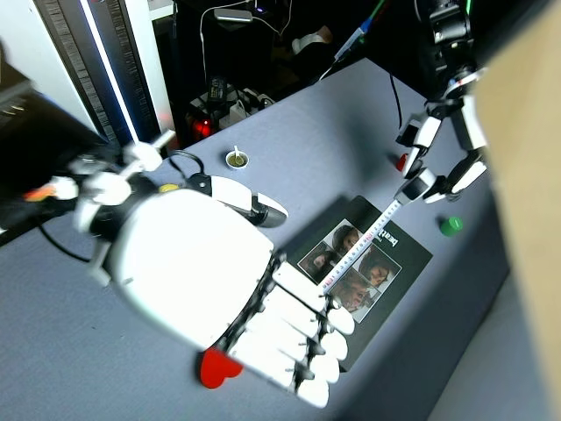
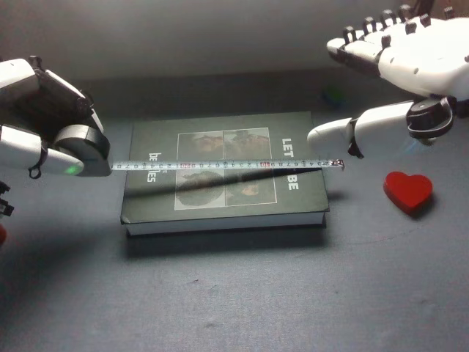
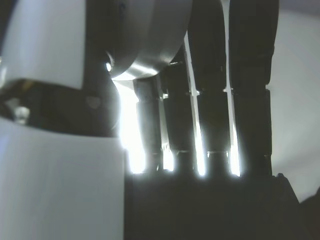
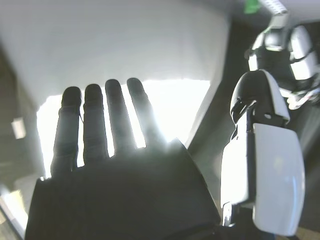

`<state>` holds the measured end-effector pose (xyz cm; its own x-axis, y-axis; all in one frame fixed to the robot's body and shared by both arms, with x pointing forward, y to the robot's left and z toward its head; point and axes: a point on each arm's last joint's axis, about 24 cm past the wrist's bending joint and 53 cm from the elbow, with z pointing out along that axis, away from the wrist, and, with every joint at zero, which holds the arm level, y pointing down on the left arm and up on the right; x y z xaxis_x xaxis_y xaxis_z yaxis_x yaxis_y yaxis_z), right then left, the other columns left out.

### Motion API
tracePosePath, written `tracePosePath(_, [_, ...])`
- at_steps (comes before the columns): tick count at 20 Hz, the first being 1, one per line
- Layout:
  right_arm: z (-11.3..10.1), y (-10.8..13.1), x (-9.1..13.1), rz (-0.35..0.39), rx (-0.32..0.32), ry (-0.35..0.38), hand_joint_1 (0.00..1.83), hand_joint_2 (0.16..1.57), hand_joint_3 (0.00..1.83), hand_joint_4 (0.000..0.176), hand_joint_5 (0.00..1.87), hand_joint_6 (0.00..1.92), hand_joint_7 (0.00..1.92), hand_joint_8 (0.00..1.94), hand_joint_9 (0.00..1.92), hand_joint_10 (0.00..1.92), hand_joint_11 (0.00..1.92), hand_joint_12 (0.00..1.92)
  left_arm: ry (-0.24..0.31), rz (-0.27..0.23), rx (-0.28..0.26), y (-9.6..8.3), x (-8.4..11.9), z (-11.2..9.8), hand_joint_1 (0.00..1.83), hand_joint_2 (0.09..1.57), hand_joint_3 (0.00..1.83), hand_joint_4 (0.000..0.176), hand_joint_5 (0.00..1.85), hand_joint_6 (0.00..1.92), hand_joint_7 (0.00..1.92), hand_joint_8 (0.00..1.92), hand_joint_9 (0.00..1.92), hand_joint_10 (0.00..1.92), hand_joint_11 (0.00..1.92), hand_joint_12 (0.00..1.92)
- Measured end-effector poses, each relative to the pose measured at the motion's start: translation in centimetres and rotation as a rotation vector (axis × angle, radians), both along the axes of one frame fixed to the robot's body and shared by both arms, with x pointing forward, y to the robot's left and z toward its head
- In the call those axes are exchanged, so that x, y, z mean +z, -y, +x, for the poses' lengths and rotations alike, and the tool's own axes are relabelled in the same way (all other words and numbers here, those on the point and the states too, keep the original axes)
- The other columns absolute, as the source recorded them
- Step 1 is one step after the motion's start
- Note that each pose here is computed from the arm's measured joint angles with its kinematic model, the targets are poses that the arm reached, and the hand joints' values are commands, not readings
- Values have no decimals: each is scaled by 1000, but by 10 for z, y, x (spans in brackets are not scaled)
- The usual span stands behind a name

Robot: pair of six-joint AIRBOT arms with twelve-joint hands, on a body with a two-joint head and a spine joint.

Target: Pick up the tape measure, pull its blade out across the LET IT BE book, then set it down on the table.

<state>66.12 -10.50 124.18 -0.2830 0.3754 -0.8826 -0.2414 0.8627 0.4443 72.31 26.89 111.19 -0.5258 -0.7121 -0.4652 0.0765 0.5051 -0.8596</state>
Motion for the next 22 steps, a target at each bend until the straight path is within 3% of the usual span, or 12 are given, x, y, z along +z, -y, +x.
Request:
tracePosePath(4, [1, 4, 0, 3, -16, -3, 0, 994, 1, 0, 0, 0, 0, 0, 1, 1, 51, 40, -7, 2, 23, -17, -5, 4, 1396, 1049, 0, 0, 1034, 606, 1145, 681, 1130, 999, 1302, 620])
tracePosePath(5, [1, 4, 0, 3, -15, -3, 0, 993, 1, 0, 0, 0, 7, 3, 10, 4, 64, 47, -14, 3, 26, -19, -7, 4, 1408, 1013, 0, 0, 1139, 425, 1244, 520, 1235, 878, 1310, 614])
tracePosePath(6, [1, 4, -1, 3, -14, -4, 0, 993, 1, 0, 0, 0, 10, 3, 12, 4, 62, 49, -19, 10, 31, -23, -10, 6, 1399, 1037, 1, 0, 1066, 550, 1173, 618, 1160, 951, 1315, 593])
tracePosePath(11, [0, 2, -1, 4, -9, -5, 0, 994, 1, 0, 0, 0, 3, 0, 4, 0, 46, 47, -28, -15, 26, -31, -18, 5, 1397, 1045, 0, 0, 1043, 592, 1151, 659, 1144, 981, 1313, 595])
tracePosePath(14, [-1, 1, -1, 3, -6, -4, 0, 999, 3, 0, 0, 0, 0, 0, 0, 0, 38, 49, -44, -10, 3, -25, -31, 0, 1414, 986, 0, 0, 1247, 213, 1338, 341, 1304, 767, 1366, 523])
tracePosePath(16, [-2, 0, -1, 3, -2, -3, 0, 999, 2, 0, 0, 0, 0, 0, 0, 0, 38, 50, -44, -15, -10, -27, -33, -4, 1415, 983, 0, 0, 1258, 193, 1351, 315, 1316, 742, 1375, 497])
tracePosePath(18, [-1, 1, 0, 1, -6, -1, 0, 999, 2, 0, 0, 0, 2, 1, 3, 1, 43, 55, -40, -10, -9, -30, -34, -3, 1303, 1000, 1, 0, 1211, 416, 1358, 477, 1422, 247, 1394, 433])
tracePosePath(20, [-1, 1, 0, -1, -4, 2, 0, 999, 2, 0, 0, 0, 3, 1, 4, 1, 44, 58, -29, -4, -9, -35, -32, 0, 1298, 1008, 1, 0, 1181, 471, 1331, 543, 1493, 84, 1412, 403])
tracePosePath(22, [-2, 0, 0, 0, -3, 1, 0, 999, 2, 0, 0, 0, 3, 1, 5, 2, 44, 60, -24, 3, -10, -37, -32, 2, 1297, 1012, 0, 0, 1163, 500, 1325, 556, 1498, 46, 1410, 391])
